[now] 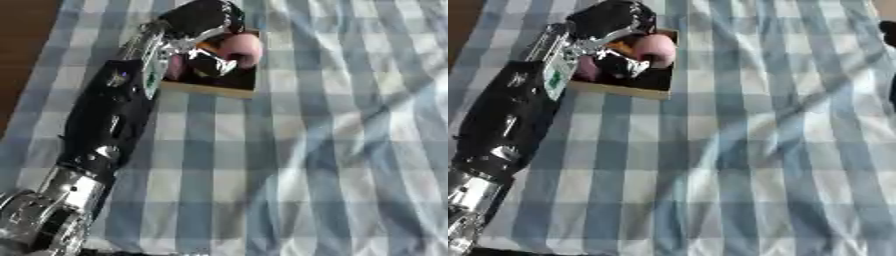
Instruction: Pick up objects on the table and place them in the box.
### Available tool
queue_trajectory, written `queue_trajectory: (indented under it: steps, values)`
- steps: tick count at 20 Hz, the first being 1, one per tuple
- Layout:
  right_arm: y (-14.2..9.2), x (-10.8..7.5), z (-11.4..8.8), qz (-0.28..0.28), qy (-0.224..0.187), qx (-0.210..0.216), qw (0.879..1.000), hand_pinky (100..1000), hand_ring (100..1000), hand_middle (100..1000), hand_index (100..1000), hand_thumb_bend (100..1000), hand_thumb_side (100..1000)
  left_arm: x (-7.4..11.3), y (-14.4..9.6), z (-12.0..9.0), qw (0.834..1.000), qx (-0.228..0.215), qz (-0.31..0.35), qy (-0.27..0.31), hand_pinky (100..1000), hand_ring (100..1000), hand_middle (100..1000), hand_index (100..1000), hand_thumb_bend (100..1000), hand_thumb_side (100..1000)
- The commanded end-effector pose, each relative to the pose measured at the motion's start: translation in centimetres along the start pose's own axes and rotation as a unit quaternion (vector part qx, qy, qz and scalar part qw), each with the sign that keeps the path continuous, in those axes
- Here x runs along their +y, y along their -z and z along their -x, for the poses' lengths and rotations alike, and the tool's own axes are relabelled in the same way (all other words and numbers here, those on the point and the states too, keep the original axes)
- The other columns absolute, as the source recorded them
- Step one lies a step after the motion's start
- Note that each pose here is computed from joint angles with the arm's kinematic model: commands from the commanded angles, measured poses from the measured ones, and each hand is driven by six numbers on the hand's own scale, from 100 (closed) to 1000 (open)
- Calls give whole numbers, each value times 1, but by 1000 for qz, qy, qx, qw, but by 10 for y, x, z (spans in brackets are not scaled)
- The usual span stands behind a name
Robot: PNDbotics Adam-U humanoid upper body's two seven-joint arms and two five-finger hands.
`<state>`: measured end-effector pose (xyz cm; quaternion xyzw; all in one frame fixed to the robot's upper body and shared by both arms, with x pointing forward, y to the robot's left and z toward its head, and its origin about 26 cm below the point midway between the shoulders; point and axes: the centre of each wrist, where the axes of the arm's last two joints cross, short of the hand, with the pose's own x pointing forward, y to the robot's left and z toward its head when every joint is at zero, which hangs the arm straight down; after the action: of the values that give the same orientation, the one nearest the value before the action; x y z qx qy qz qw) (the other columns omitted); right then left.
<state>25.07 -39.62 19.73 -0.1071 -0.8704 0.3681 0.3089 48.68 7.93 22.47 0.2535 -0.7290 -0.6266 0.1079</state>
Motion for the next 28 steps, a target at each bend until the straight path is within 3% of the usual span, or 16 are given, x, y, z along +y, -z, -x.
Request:
queue_trajectory:
  steps: [1, 7, 22, 28]
  values:
    - [3, -5, -5, -5, -13, -4, 1000, 1000, 1000, 352, 944, 100, 470, 19, 4, 1, 999, 13, -34, -12, 596, 620, 518, 547, 100, 254]
    - [3, -4, -5, -9, -14, -1, 1000, 1000, 1000, 350, 944, 100, 470, 35, 1, 6, 997, 63, -44, -29, 604, 627, 525, 557, 100, 248]
    - [2, -2, -4, -13, -12, 9, 1000, 1000, 1000, 346, 946, 100, 470, 24, 0, 8, 993, 113, -31, -10, 635, 665, 558, 626, 100, 244]
    - [1, -1, -4, -14, -13, 14, 1000, 1000, 1000, 345, 946, 100, 470, 13, -4, 12, 989, 147, -4, 4, 711, 745, 634, 749, 100, 248]
